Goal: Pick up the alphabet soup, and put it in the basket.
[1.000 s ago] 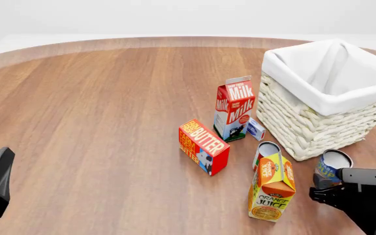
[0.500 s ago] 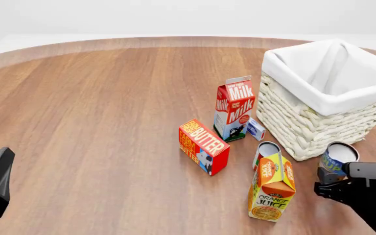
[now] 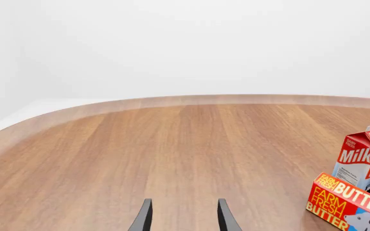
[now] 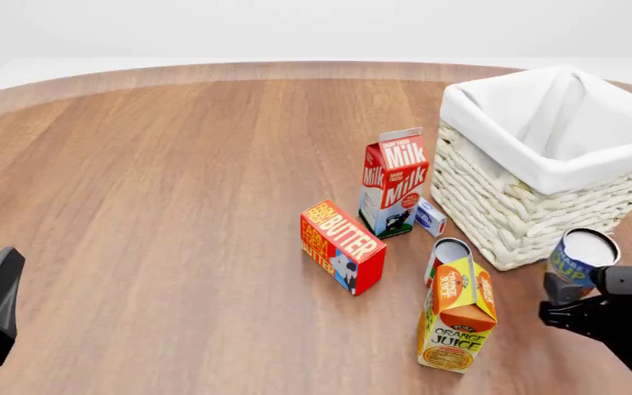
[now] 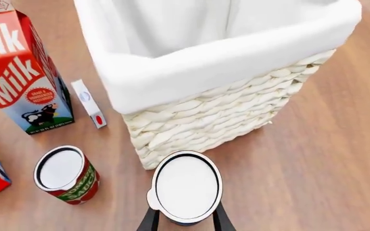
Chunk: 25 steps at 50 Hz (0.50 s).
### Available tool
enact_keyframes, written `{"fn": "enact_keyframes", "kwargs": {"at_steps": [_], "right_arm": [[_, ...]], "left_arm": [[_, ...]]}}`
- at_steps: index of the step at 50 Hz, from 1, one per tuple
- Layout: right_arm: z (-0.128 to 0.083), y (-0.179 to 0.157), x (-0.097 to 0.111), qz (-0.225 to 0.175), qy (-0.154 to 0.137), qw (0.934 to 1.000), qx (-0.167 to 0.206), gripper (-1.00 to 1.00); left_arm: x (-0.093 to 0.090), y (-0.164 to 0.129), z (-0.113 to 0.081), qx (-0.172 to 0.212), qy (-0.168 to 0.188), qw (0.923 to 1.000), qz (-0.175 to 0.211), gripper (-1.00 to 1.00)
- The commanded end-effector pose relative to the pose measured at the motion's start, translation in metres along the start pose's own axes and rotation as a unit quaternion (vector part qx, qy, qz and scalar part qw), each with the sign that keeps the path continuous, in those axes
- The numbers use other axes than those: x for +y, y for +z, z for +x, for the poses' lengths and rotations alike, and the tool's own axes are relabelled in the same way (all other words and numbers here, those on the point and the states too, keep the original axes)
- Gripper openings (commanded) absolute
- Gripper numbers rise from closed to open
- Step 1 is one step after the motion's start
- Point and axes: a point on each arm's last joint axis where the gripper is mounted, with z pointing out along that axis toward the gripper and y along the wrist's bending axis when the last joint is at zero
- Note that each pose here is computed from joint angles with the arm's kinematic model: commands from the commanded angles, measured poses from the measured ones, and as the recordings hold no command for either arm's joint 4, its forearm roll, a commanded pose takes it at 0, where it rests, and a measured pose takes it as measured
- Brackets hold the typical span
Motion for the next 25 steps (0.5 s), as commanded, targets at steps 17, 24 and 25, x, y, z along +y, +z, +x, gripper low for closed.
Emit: {"fn": "enact_keyframes", "kwargs": {"at_steps": [17, 24, 25], "right_arm": [[-0.012, -0.027, 0.001, -0.003, -0.003, 0.9997, -0.026, -1.0], [-0.014, -0.033, 0.001, -0.005, -0.007, 0.9994, -0.034, -1.0], [-0.014, -0.033, 0.001, -0.005, -0.007, 0.9994, -0.034, -1.0]], "left_arm": [[0.0, 0.0, 0.0, 0.0, 0.0, 1.0, 0.0, 1.0], [0.0, 0.0, 0.0, 0.0, 0.0, 1.0, 0.0, 1.0], [0.0, 0.0, 0.0, 0.0, 0.0, 1.0, 0.0, 1.0]]}}
